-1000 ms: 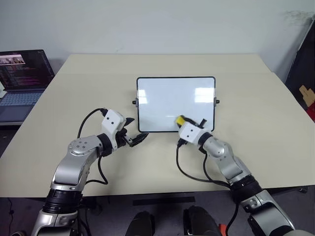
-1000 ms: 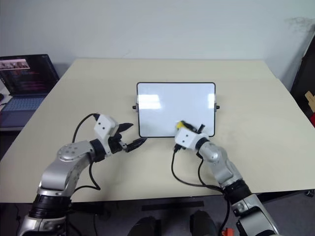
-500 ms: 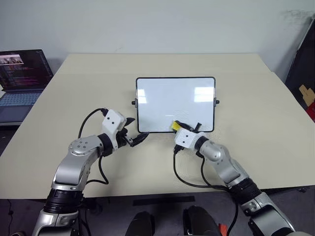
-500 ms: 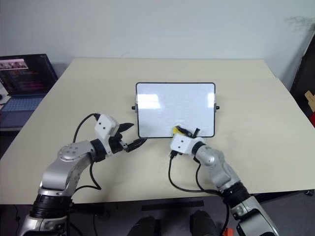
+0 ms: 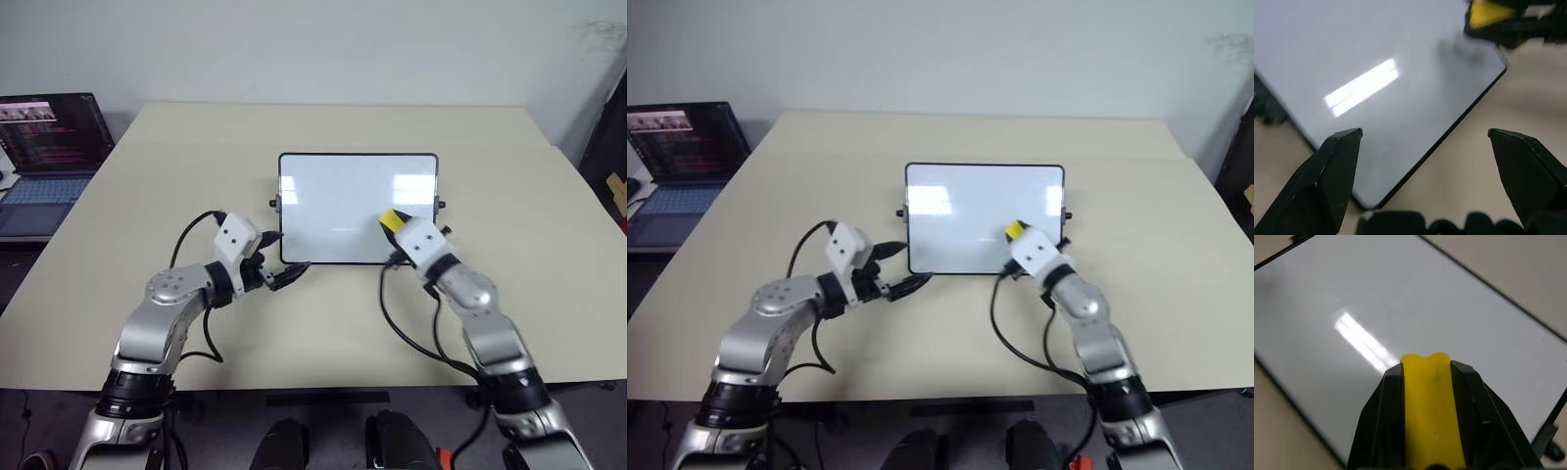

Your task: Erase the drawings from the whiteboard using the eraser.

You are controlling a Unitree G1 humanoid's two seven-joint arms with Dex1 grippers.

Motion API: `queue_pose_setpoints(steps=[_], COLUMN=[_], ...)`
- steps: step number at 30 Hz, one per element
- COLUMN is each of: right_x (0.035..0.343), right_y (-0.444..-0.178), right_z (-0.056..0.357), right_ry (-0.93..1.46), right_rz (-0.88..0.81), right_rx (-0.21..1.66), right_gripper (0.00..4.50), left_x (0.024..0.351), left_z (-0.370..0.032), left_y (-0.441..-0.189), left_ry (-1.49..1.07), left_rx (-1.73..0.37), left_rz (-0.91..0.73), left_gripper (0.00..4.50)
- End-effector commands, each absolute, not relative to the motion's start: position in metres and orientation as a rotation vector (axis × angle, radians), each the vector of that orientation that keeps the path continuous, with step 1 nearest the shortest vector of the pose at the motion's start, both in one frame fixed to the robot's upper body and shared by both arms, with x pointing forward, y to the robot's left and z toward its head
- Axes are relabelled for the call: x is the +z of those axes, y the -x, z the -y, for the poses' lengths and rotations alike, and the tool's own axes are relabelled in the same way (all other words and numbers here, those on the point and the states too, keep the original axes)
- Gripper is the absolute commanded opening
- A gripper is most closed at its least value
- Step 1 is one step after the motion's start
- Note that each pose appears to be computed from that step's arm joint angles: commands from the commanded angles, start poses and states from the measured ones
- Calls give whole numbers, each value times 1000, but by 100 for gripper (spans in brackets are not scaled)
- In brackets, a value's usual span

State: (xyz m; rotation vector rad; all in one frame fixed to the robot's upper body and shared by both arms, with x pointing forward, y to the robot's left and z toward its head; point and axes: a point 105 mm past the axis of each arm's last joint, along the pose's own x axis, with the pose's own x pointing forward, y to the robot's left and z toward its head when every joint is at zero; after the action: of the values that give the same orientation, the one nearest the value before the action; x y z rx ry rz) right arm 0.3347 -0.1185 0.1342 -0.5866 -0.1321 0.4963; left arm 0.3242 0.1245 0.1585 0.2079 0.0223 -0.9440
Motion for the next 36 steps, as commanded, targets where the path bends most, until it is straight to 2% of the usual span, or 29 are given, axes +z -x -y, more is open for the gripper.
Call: queue_pose_setpoints(steps=[1, 4, 8, 11, 13, 16, 28, 36], right_x=[147, 137, 122, 113, 116, 122, 114, 117], right_y=[-319, -310, -310, -319, -326, -336, -353, -360], right_z=[163, 192, 202, 211, 221, 239, 263, 265], right_ry=[558, 574, 552, 274, 212, 191, 80, 5], right_rz=[117, 49, -22, -103, -109, -110, -160, -122], right_rx=[382, 297, 237, 128, 61, -27, -111, -134], right_gripper=[99, 99, 99, 99, 99, 99, 99, 367], left_x=[178, 172, 167, 165, 166, 170, 173, 176], left_z=[-92, -70, -49, -36, -27, -10, 2, 2], left_y=[-305, -292, -288, -297, -304, -307, -309, -305], left_ry=[-254, -323, -332, -397, -412, -389, -358, -321], left_rx=[-1154, -1308, -1414, -1426, -1421, -1442, -1450, -1440], left_rz=[41, 25, 20, 48, 74, 111, 146, 171], left_gripper=[450, 450, 450, 450, 450, 450, 450, 450])
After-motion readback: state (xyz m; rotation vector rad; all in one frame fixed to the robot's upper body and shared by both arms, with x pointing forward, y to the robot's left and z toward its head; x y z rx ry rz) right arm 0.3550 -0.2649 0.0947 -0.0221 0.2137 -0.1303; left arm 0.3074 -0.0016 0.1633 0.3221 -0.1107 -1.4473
